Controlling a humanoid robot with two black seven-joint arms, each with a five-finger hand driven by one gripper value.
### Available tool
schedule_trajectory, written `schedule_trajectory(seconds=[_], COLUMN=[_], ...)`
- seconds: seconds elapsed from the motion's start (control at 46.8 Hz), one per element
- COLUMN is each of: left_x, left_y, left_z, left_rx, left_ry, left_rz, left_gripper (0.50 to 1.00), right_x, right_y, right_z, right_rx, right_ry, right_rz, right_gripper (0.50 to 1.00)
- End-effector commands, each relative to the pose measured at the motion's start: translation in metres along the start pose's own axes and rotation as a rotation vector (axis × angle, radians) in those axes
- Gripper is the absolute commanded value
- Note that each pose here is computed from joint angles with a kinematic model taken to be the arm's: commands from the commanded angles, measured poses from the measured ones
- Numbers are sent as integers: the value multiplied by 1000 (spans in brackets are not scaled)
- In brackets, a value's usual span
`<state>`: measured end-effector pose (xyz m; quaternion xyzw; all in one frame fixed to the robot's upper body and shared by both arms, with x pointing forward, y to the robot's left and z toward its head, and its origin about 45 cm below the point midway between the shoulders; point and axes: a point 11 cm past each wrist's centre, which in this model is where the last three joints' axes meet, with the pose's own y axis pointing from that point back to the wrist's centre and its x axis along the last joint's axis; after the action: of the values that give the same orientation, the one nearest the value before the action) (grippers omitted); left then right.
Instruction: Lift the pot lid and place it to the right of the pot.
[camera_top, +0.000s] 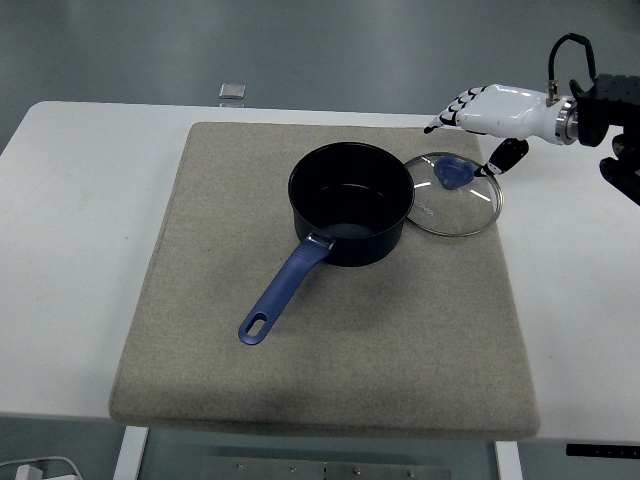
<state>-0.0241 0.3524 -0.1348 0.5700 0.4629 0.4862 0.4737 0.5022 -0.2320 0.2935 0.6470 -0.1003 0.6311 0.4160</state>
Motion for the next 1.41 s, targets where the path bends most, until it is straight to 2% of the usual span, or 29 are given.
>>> schedule_trajectory(seconds=[0.0, 0.171, 0.363, 0.47, 0.726, 0.855, 1.004, 1.154, 1.282, 1.389], left_x=[0, 0, 0, 0, 0, 0, 0, 0, 0, 0], left_y=[0, 0, 0, 0, 0, 0, 0, 0, 0, 0], left_z=[0, 0, 0, 0, 0, 0, 0, 0, 0, 0], left_rx=[0, 0, 0, 0, 0, 0, 0, 0, 0, 0], left_ry=[0, 0, 0, 0, 0, 0, 0, 0, 0, 0], left_rz=[0, 0, 0, 0, 0, 0, 0, 0, 0, 0], left_gripper=[1000, 1000, 1000, 1000, 1000, 1000, 1000, 1000, 1000, 1000], right_x=[12, 35, 43, 53, 88, 103, 111, 118, 112, 106], right_y=[1, 3, 5, 5, 9, 13, 19, 25, 31, 31], right_z=[3, 6, 10, 12, 17, 22, 30, 40, 57, 61], right_rx=[-6, -14, -27, -38, -60, -65, -79, -59, -118, -129], right_ry=[12, 34, 23, -61, -253, -406, -591, -842, -1048, -1138], right_rz=[18, 56, 89, 156, 364, 479, 601, 707, 749, 760], right_gripper=[907, 907, 907, 907, 907, 907, 905, 907, 907, 907])
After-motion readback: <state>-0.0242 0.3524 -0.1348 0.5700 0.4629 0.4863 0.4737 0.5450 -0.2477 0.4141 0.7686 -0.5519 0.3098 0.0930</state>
